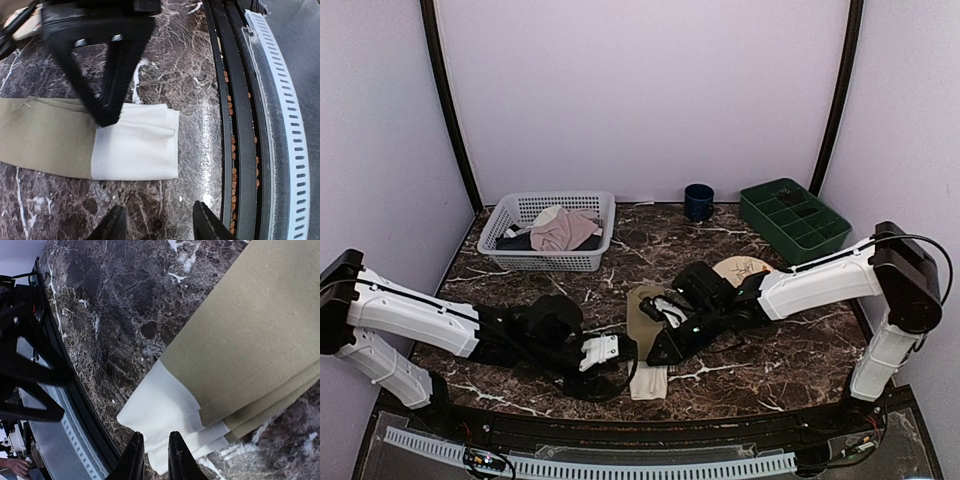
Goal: Roll the underwear
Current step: Pick up the underwear from the center of the board, then roll the underwear at the center of the board.
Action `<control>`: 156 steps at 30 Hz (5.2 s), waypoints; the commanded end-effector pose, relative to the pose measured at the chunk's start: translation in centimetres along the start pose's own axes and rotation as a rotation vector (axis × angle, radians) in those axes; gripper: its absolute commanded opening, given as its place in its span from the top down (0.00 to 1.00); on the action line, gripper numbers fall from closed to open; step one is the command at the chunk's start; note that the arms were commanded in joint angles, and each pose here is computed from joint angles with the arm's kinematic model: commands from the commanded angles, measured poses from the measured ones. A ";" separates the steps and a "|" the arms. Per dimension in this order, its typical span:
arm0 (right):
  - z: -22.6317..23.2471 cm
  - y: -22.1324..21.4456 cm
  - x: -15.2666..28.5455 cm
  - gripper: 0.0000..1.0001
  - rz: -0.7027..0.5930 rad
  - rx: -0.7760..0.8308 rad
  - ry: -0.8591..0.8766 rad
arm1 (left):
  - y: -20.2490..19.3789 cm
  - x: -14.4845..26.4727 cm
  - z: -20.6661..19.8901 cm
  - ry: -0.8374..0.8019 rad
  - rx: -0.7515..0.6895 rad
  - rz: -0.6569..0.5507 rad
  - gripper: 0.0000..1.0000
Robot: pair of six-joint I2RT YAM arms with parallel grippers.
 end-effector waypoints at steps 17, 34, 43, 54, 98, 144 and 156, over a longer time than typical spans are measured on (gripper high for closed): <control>-4.6 -1.4 -3.6 0.87 0.181 -0.082 0.058 | 0.5 -7.1 -0.9 -0.131 -0.185 0.054 0.55; -2.8 -0.2 3.0 0.84 -0.003 0.049 0.012 | 0.5 -5.8 -2.5 -0.287 -0.085 0.106 1.00; -3.3 -0.5 6.4 0.84 -0.073 0.039 0.009 | 2.5 -4.8 2.3 -0.321 0.108 0.036 1.00; -3.0 -0.2 6.1 0.83 -0.066 0.029 0.062 | 0.0 -6.6 6.6 -0.301 0.272 0.055 1.00; -4.9 -0.8 -2.6 0.91 0.094 -0.156 0.068 | 1.9 -2.1 3.9 0.044 -0.038 -0.063 0.53; -1.4 -6.7 9.1 0.00 -0.608 0.285 -0.038 | -8.0 -11.1 3.9 -0.734 0.793 0.182 0.91; 1.4 -8.1 3.1 0.00 -0.454 0.391 0.012 | -10.3 -11.7 3.6 -0.809 0.799 0.256 0.89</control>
Point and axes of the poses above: each gripper's point midway between its finger pads, its own x axis back along the fingers, its own z axis along the line the jaws close on, y = z × x, the point moved 9 cm from there along x, back along the fingers, and after that the axes turned 11 degrees about -x, right-handed, at the moved point
